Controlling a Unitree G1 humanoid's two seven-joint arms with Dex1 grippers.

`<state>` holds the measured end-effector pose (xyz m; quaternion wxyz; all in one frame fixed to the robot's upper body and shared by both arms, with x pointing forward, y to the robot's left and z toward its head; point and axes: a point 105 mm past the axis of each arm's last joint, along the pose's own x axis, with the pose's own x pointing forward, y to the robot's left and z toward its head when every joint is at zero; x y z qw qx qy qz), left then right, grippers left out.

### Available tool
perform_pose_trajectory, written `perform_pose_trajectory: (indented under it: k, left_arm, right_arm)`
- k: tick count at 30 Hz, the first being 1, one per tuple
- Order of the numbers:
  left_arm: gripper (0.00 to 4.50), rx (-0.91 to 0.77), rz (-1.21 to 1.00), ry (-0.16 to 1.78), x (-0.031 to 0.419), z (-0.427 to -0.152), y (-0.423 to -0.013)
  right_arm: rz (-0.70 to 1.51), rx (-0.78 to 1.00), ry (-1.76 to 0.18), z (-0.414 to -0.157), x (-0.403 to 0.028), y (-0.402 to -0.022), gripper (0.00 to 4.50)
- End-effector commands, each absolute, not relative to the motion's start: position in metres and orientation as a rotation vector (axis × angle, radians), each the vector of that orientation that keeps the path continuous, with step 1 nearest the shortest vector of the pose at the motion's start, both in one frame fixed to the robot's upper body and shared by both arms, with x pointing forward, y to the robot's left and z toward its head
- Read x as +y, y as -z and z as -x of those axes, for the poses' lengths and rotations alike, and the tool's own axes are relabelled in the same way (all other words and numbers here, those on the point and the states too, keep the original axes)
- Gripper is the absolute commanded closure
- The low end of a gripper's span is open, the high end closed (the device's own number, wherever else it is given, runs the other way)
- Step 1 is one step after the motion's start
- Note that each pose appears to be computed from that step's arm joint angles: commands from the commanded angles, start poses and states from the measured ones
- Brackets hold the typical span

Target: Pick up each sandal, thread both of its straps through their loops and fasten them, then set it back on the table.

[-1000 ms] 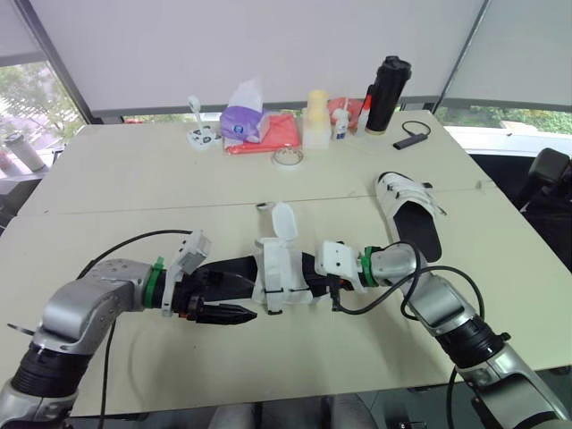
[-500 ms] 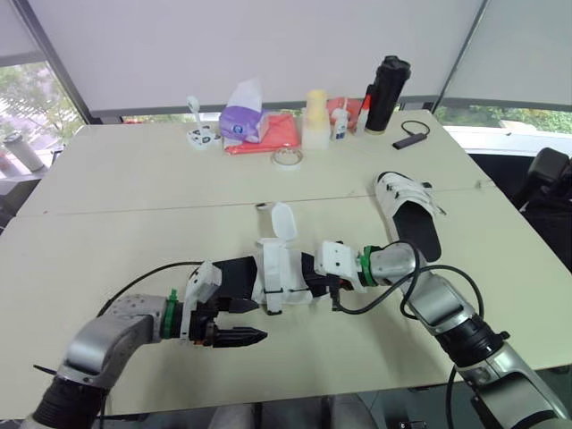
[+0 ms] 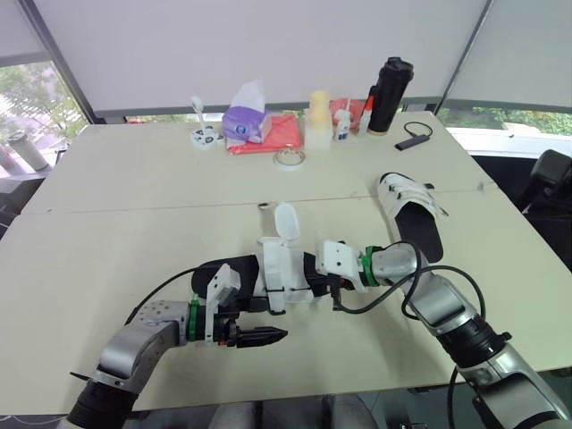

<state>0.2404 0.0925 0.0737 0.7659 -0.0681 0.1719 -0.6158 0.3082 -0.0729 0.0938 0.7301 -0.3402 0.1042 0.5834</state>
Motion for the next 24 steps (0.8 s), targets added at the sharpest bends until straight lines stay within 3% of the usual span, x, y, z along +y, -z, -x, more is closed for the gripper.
perform_pose_trajectory:
  k: [1,5,8,13,14,24]
  left_arm:
    - [0.72,0.347,0.123,1.326,0.090,-0.246,-0.077]
    - [0.72,0.345,0.121,1.321,0.086,-0.249,-0.075]
    - [1.52,0.334,0.127,1.310,0.085,-0.251,-0.075]
    - [4.16,0.336,0.130,1.304,0.086,-0.251,-0.075]
    - [4.45,0.339,0.133,1.304,0.086,-0.250,-0.075]
    - [4.45,0.527,0.136,1.520,0.104,-0.199,-0.084]
  right_arm:
    - [0.752,0.361,-1.275,-0.304,-0.083,-0.067,4.50]
    - [0.752,0.360,-1.273,-0.304,-0.083,-0.067,4.50]
    - [0.752,0.361,-1.271,-0.303,-0.083,-0.067,4.50]
    - [0.751,0.362,-1.270,-0.303,-0.084,-0.067,4.50]
    - [0.751,0.362,-1.270,-0.303,-0.084,-0.067,4.50]
    - [0.756,0.362,-1.271,-0.304,-0.085,-0.067,4.50]
